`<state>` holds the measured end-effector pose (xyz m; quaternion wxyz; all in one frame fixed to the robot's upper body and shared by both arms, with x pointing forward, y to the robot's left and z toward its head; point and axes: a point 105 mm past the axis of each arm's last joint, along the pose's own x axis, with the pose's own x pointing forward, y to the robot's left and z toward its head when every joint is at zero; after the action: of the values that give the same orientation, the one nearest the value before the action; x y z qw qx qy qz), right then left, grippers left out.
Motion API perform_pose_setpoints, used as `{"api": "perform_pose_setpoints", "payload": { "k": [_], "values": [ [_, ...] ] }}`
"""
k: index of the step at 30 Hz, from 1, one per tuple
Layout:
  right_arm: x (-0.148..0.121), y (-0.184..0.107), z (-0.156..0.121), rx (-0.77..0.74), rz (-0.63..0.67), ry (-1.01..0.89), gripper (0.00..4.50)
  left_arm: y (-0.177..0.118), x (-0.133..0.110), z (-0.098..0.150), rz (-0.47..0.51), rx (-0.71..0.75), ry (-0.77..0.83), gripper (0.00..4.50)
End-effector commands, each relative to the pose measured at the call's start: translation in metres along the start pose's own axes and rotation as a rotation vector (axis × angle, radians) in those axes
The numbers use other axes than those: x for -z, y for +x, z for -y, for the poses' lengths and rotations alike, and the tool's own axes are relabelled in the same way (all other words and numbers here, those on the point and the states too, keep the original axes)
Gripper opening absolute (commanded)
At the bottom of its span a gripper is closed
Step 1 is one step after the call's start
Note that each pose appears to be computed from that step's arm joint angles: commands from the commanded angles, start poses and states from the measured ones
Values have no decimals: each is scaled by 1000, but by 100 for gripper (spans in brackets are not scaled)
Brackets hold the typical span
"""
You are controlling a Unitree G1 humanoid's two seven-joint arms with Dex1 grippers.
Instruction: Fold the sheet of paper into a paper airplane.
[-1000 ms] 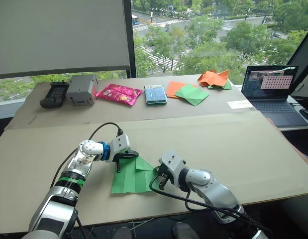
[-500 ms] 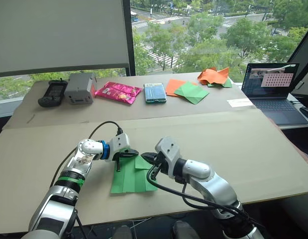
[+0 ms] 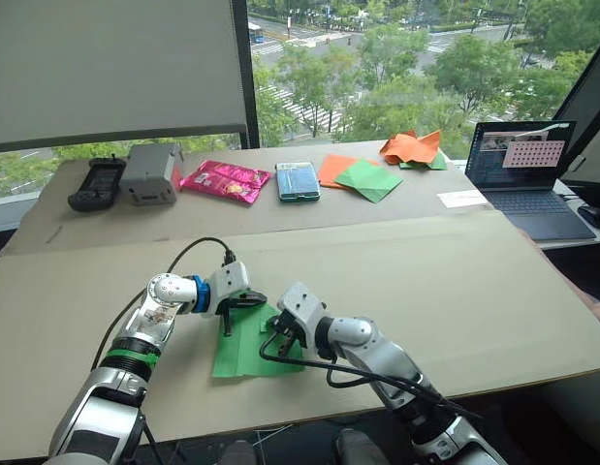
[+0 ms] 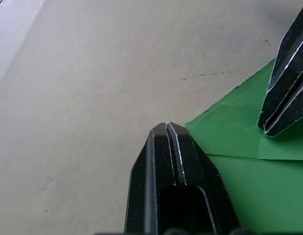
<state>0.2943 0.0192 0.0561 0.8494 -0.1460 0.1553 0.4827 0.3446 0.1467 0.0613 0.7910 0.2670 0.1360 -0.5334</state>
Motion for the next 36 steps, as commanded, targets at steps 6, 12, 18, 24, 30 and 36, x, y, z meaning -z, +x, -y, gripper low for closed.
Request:
{"api": "perform_pose_setpoints", "payload": {
  "k": [6, 12, 18, 24, 30, 36],
  "values": [
    [25, 2, 4, 12, -112, 15, 0, -62, 1, -11, 106, -195, -346, 68],
    [23, 3, 5, 4, -108, -17, 0, -98, 10, 2, 198, -269, -613, 279],
    [18, 7, 7, 7, -100, -27, 0, -87, 18, 15, 205, -292, -708, 279],
    [17, 8, 6, 5, -99, -32, 0, -75, 18, 16, 206, -316, -709, 279],
    [18, 7, 6, 7, -103, -27, 0, -72, 15, 20, 206, -289, -675, 92],
    [18, 7, 6, 9, -104, -27, 0, -69, 11, 17, 192, -294, -630, 3]
  ]
}}
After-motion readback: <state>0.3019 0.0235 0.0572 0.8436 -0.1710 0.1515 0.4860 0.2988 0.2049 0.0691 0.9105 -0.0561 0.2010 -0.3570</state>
